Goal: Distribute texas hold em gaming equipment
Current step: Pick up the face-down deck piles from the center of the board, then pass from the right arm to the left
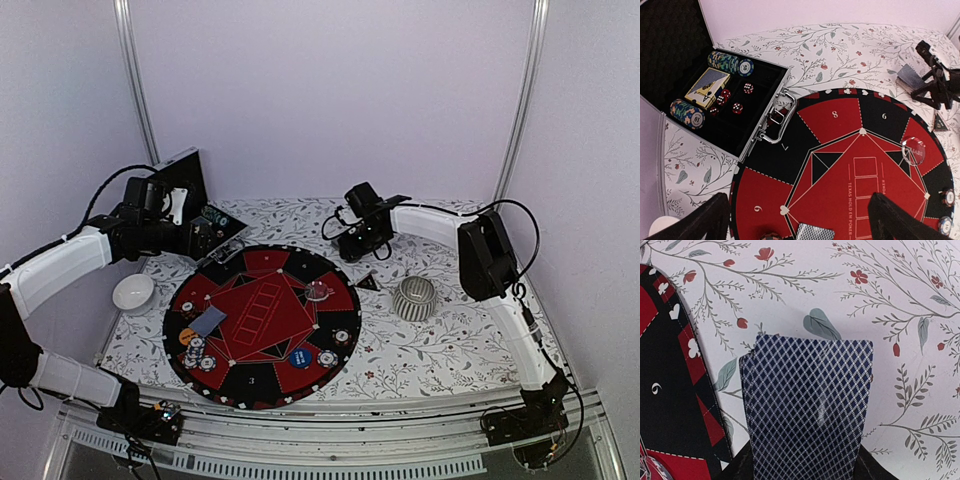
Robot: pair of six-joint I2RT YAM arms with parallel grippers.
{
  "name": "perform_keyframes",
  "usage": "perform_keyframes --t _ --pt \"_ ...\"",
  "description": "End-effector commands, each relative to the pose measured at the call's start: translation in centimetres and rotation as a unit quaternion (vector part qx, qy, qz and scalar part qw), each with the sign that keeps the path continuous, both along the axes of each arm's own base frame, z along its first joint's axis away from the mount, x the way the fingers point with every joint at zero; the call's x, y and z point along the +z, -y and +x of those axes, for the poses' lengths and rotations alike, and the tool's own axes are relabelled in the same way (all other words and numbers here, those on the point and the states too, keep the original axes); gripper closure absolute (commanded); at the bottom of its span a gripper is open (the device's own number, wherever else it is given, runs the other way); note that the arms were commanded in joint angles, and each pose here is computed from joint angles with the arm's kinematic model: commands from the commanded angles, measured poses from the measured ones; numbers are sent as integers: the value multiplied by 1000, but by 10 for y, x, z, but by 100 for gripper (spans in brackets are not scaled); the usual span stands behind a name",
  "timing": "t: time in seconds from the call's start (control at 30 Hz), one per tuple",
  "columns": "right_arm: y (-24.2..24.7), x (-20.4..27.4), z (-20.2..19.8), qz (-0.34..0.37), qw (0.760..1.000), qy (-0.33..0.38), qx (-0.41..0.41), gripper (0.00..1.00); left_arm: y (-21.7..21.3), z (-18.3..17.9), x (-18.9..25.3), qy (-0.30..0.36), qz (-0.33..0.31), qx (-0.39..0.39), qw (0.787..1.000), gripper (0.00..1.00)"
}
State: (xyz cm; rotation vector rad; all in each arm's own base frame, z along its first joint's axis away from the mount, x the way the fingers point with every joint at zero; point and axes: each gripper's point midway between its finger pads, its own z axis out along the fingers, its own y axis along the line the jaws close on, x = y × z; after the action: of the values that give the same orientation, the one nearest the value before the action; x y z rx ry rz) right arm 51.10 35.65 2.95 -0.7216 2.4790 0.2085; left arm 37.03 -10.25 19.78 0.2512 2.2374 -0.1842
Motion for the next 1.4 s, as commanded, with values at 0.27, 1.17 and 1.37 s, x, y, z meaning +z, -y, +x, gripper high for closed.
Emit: perform_keyframes --t 0.27,1.17,1.37 --pt "-10 56 -9 17 999 37 32 86 -3 0 -4 -2 5 1 1000 2" --pt "-176 166 -267 64 871 125 471 88 96 -105 9 -142 -357 -189 904 7" --pt "-188 167 -282 72 860 127 489 88 101 -128 1 -151 -381 -223 885 9"
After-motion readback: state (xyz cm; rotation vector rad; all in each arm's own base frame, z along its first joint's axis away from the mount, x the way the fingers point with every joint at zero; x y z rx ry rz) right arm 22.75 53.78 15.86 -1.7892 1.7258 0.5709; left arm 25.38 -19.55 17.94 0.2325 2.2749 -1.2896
